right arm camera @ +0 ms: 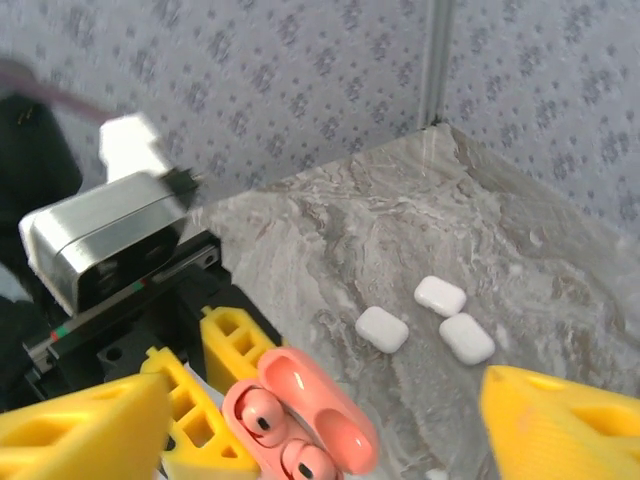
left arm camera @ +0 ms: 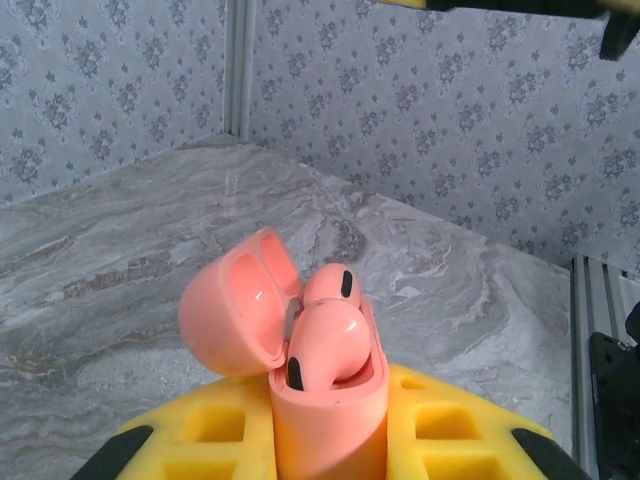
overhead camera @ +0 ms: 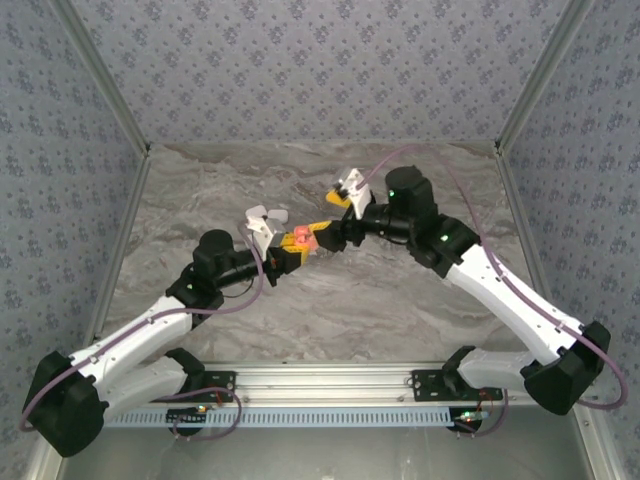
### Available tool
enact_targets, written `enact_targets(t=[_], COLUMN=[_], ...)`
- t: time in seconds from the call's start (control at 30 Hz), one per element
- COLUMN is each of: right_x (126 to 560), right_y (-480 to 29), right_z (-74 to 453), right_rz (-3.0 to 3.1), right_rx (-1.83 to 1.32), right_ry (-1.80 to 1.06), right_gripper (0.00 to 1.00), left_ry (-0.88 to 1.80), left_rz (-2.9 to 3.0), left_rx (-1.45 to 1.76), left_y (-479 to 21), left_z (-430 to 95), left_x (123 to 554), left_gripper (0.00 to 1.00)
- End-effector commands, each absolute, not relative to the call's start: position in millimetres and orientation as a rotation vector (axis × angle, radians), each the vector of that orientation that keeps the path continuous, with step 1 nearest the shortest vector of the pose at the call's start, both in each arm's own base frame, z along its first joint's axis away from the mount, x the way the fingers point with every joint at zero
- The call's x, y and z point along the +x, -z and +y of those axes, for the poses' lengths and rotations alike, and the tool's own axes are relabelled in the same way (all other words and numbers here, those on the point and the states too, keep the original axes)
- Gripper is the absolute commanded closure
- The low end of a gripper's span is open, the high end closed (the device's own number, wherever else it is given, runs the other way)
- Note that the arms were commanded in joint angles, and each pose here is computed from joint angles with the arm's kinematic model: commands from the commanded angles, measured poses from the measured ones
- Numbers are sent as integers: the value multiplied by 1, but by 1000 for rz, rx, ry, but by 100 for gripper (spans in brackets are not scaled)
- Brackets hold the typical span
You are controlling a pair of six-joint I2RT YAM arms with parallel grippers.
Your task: Insert the wireless bluetooth earbuds into the charging case
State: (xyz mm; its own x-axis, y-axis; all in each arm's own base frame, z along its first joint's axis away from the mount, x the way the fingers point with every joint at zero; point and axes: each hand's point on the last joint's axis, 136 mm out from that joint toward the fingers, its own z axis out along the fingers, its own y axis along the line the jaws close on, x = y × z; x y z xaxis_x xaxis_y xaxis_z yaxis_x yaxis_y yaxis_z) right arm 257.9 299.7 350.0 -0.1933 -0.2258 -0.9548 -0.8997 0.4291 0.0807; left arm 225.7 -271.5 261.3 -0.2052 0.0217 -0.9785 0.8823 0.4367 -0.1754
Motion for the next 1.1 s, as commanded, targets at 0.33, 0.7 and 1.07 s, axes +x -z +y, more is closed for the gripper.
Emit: enact_targets(t=[0.33, 0.7, 1.07], right_x=[247, 224, 215], right_y=[-304, -312, -295], right_z=[331, 333, 321], right_rz=[1900, 1858, 1913], right_rx=[-991, -1061, -1039], right_ry=[-1290, -1357, -1270], right_gripper=[0, 0, 0], left_ry=[993, 954, 929], left_rz=[1470, 1503, 1514], left_rx=[832, 816, 809], left_y=[-289, -283, -281], left_z=[-273, -270, -268], left_x=[217, 223, 226], left_gripper=[100, 100, 100])
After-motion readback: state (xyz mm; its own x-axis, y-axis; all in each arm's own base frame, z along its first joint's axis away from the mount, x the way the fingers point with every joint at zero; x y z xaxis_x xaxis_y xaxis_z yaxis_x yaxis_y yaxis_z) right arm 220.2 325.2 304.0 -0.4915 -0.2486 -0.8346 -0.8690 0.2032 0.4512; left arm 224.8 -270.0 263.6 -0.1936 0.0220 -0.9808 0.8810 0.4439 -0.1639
